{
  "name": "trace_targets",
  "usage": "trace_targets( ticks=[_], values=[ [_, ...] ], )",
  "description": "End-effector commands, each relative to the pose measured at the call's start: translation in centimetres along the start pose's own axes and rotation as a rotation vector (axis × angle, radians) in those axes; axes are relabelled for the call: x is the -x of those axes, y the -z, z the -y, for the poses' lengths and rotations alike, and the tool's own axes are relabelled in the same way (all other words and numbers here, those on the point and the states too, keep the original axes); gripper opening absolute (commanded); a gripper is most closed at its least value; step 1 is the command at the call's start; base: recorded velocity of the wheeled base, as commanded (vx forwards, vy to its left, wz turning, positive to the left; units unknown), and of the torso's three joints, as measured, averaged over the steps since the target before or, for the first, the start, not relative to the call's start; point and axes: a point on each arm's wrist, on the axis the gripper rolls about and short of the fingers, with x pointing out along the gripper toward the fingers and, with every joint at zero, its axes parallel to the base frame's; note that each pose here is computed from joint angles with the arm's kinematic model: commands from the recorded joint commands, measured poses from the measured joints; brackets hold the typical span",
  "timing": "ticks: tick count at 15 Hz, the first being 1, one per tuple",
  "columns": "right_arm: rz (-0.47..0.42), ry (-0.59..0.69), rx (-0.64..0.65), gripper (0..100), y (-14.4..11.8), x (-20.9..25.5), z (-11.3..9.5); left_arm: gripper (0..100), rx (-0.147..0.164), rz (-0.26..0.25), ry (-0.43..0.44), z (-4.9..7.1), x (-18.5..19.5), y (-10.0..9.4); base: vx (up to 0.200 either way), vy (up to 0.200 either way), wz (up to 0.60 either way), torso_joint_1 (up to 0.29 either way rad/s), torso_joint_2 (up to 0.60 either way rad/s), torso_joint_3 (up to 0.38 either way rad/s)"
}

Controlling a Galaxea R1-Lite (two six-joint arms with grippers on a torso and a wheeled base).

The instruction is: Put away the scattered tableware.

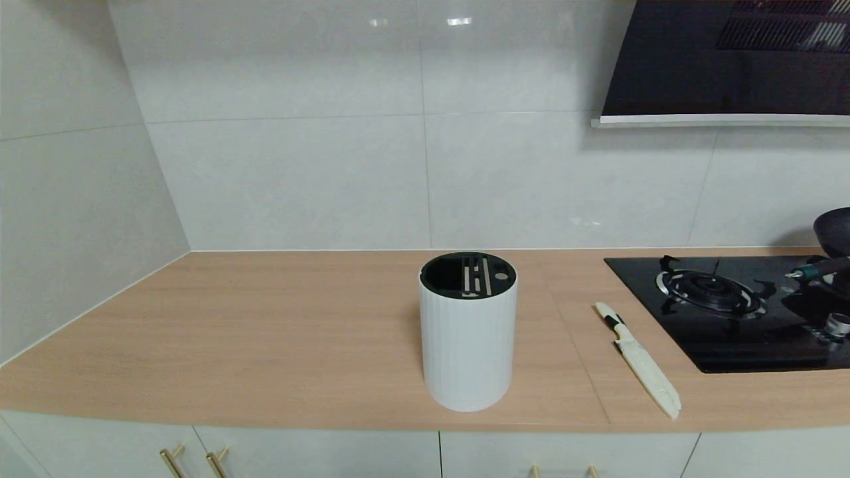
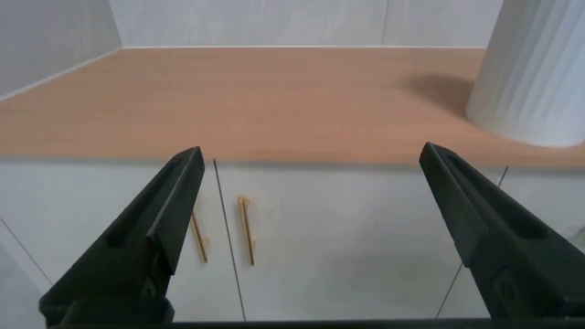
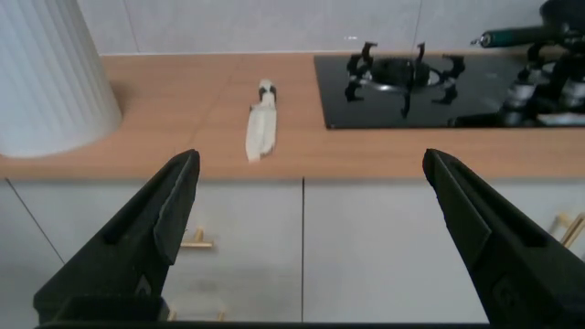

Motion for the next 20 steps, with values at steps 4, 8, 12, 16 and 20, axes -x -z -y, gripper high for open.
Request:
trace_targets(
  ticks=[4,8,12,16,20],
  values=[
    [-0.002,0.000,0.000,100,0.01,-0.01,0.00,100,0.001,0.000,-0.001,0.00,0.00,0.00,0.000,0.000,0.00,0.267,-0.57,-0.308],
    [-0.002,0.000,0.000,100,0.01,-0.01,0.00,100,0.001,0.000,-0.001,0.00,0.00,0.00,0.000,0.000,0.00,0.275,-0.57,-0.295],
    [0.000,0.000,0.000,100,-0.03,0.00,0.00,100,0.001,0.000,-0.001,0.00,0.00,0.00,0.000,0.000,0.00,0.183,-0.37,-0.187],
    [-0.002,0.000,0.002,100,0.01,-0.01,0.00,100,0.001,0.000,-0.001,0.00,0.00,0.00,0.000,0.000,0.00,0.010,-0.02,-0.010],
    [-0.002,-0.005,0.011,100,0.01,-0.01,-0.01,100,0.001,0.000,-0.001,0.00,0.00,0.00,0.000,0.000,0.00,0.000,0.00,0.000]
  ],
)
